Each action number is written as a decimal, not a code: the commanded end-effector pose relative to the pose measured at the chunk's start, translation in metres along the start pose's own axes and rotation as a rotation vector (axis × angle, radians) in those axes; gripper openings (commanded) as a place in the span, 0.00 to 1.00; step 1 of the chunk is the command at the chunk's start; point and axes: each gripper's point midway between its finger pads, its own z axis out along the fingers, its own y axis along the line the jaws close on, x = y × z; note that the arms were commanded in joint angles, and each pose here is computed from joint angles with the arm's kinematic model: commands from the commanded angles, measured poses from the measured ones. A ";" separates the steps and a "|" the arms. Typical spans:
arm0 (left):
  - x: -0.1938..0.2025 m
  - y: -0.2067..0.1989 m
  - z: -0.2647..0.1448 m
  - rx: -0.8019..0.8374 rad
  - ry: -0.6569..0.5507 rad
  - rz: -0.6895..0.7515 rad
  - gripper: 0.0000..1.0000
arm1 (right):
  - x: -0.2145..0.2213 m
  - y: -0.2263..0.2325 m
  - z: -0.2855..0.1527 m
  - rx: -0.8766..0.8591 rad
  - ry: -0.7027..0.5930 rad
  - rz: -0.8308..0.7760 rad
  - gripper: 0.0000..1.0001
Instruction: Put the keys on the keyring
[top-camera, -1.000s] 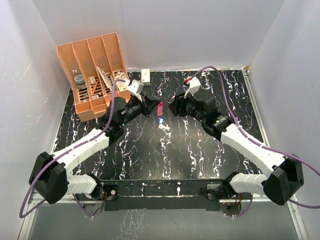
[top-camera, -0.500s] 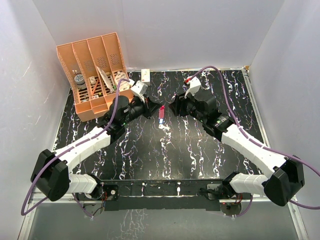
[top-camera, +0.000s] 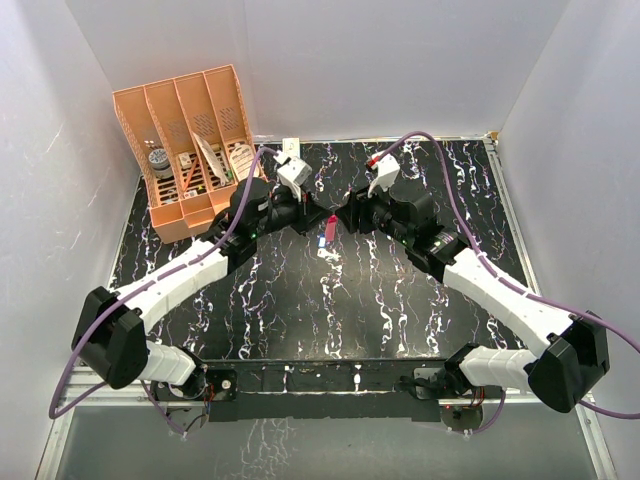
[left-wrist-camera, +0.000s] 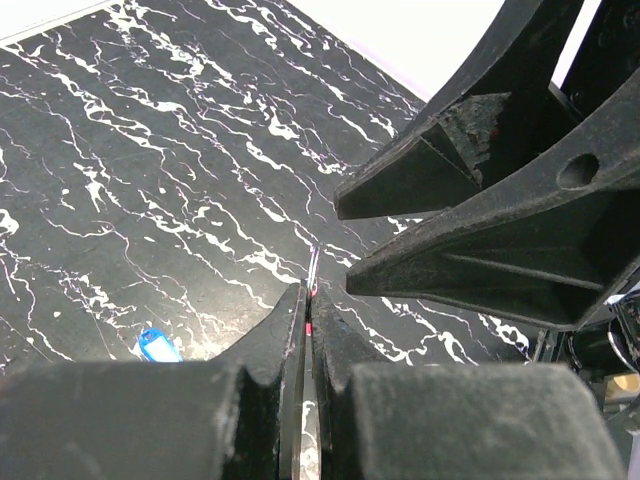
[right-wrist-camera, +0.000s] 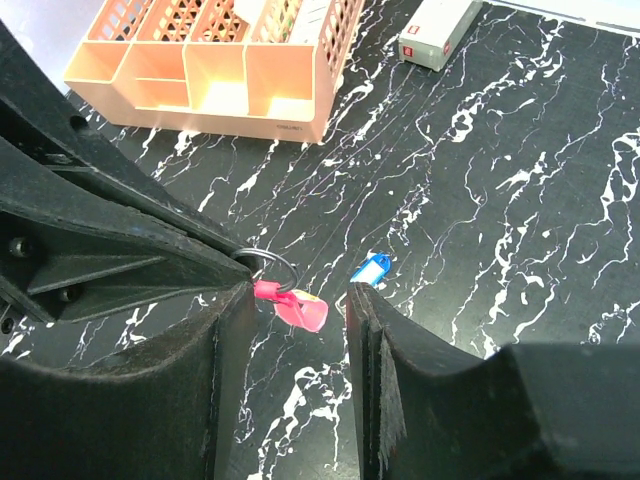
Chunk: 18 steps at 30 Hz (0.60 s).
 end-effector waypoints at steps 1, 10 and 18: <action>-0.013 -0.013 -0.005 0.067 0.039 0.070 0.00 | -0.047 0.011 -0.006 -0.039 -0.119 -0.057 0.40; 0.001 -0.010 -0.020 0.126 0.131 0.280 0.00 | -0.053 0.011 -0.032 -0.059 -0.163 -0.236 0.41; 0.002 -0.005 -0.038 0.325 0.135 0.306 0.00 | -0.052 0.025 -0.045 -0.151 -0.130 -0.339 0.42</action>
